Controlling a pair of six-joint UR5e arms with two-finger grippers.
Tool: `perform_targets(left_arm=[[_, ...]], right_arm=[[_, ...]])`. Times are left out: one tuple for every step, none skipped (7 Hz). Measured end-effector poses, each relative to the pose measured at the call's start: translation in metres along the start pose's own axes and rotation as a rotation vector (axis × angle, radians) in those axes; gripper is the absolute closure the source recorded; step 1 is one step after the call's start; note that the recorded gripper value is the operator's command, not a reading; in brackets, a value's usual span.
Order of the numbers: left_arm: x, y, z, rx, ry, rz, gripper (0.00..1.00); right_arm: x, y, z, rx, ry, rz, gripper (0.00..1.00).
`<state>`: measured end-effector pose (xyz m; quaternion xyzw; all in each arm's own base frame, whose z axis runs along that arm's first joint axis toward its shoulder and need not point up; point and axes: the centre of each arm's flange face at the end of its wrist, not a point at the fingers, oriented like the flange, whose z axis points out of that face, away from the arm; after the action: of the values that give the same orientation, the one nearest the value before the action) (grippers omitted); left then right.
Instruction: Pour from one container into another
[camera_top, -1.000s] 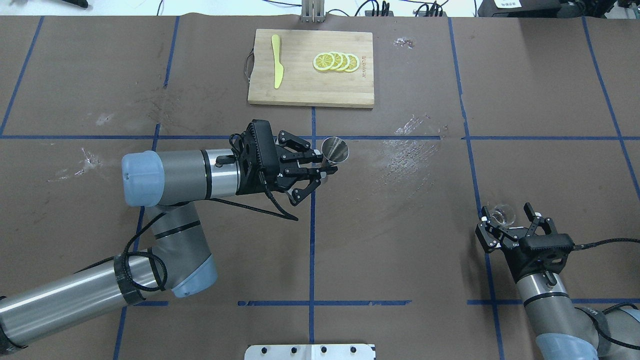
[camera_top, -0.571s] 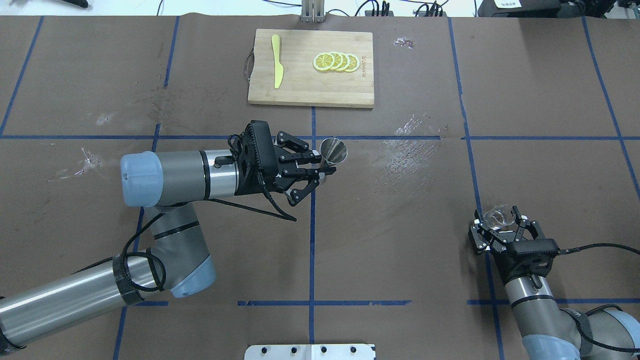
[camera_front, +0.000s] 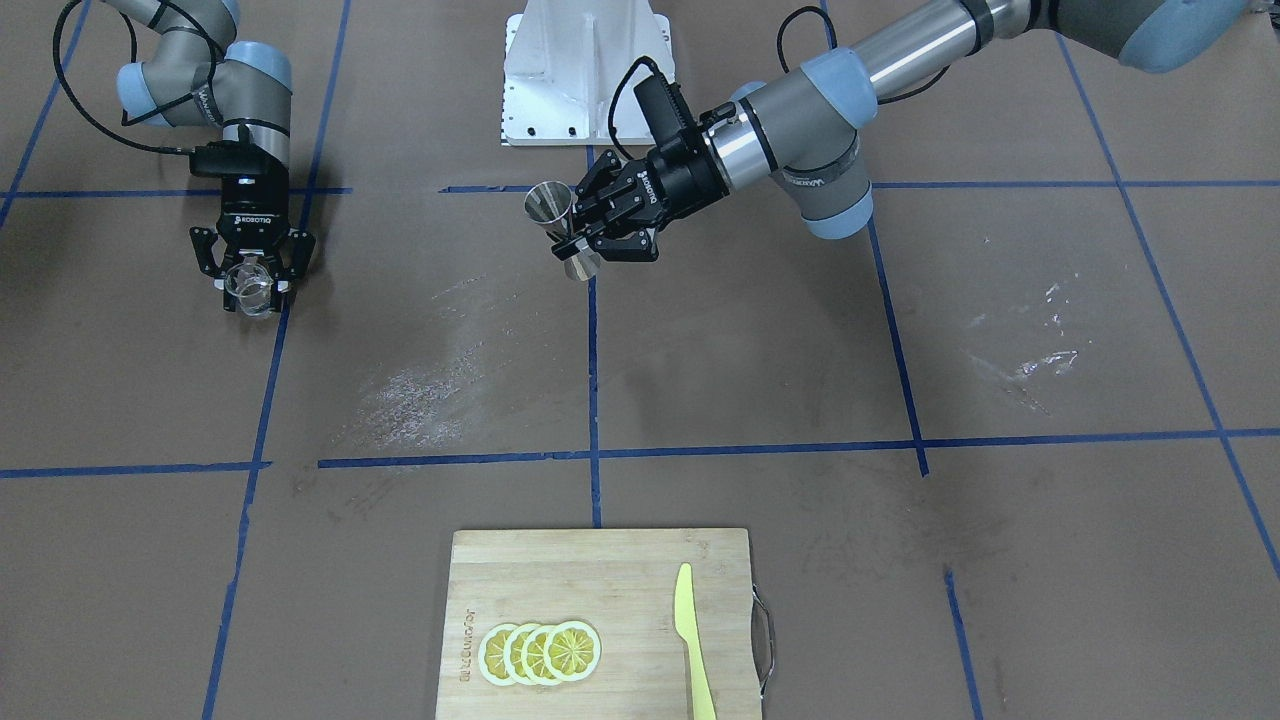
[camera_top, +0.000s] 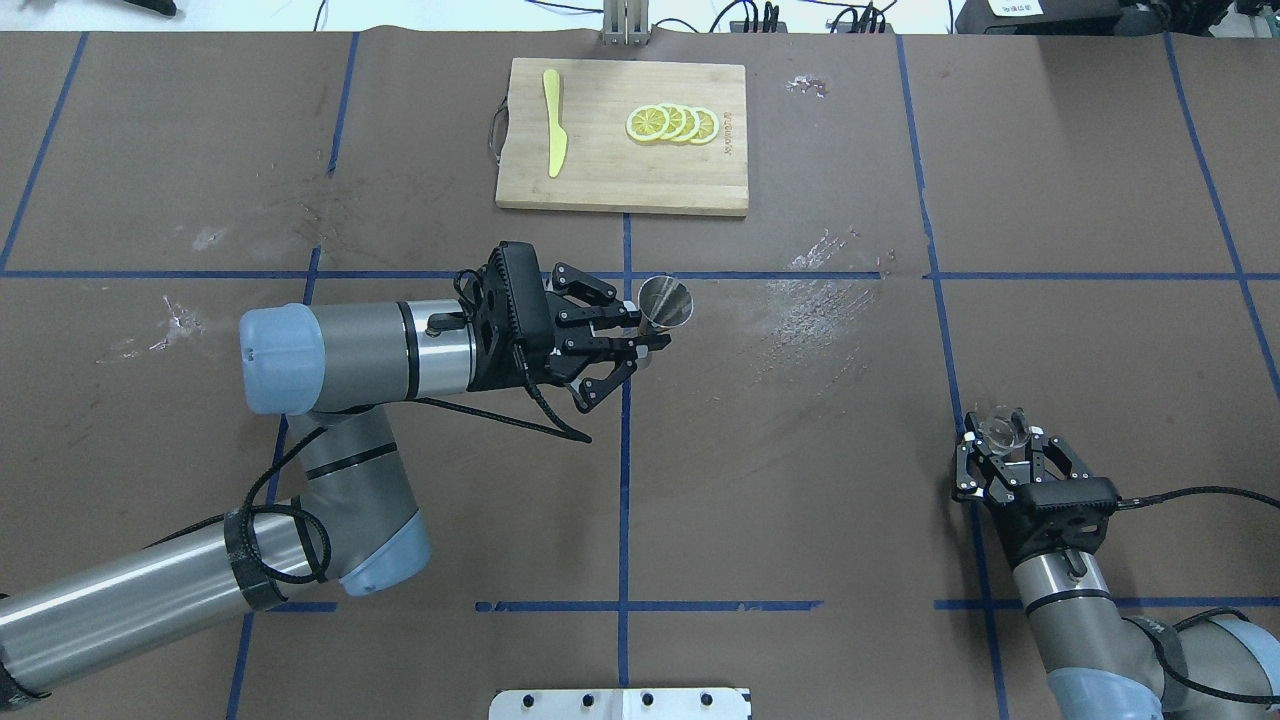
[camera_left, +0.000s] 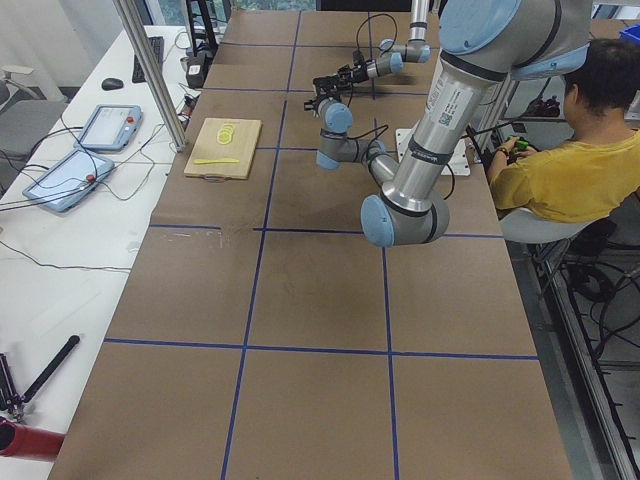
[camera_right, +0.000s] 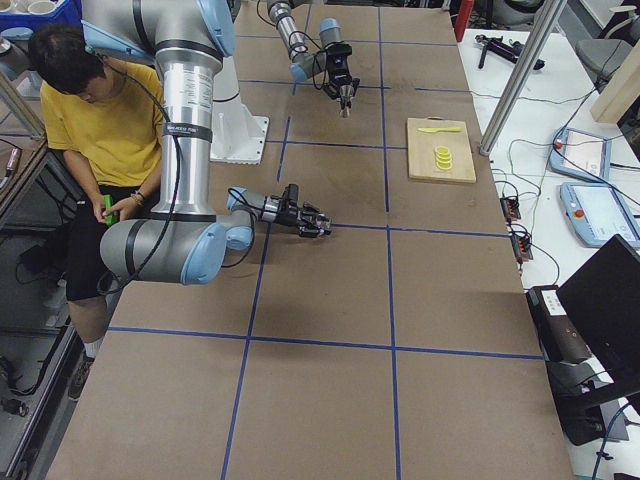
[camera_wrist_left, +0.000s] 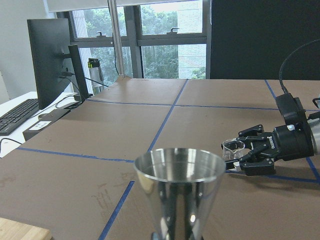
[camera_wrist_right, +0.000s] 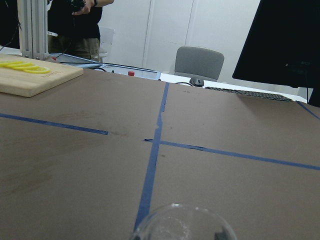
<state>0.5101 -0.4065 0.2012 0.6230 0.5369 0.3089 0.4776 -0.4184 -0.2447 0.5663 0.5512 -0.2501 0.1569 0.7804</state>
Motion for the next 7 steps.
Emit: perform_targets(left_arm=[[0.000,0.000,0.000,0.000,0.000,0.000,1.00],[0.000,0.000,0.000,0.000,0.001,0.000,1.00],[0.000,0.000,0.000,0.001,0.001,0.001,1.00],[-0.001,0.000,0.000,0.001,0.001,0.002,1.00],[-0.001,0.000,-0.001,0.002,0.000,0.002,1.00],[-0.001,0.000,-0.001,0.002,0.001,0.002,1.00],[0.000,0.000,-0.001,0.003,0.002,0.002,1.00]], right_arm=[[-0.002,-0.006,-0.001,0.000,-0.004,0.002,1.00],[-0.009,-0.020,-0.006,-0.003,-0.019,0.009,1.00],[-0.017,-0.038,-0.012,0.000,-0.051,0.017,1.00],[-0.021,-0.054,-0.017,0.013,-0.088,0.022,1.00],[-0.023,-0.069,-0.018,0.035,-0.116,0.003,1.00],[-0.028,-0.085,-0.013,0.060,-0.124,-0.032,1.00],[-0.034,-0.102,-0.002,0.067,-0.129,-0.055,1.00]])
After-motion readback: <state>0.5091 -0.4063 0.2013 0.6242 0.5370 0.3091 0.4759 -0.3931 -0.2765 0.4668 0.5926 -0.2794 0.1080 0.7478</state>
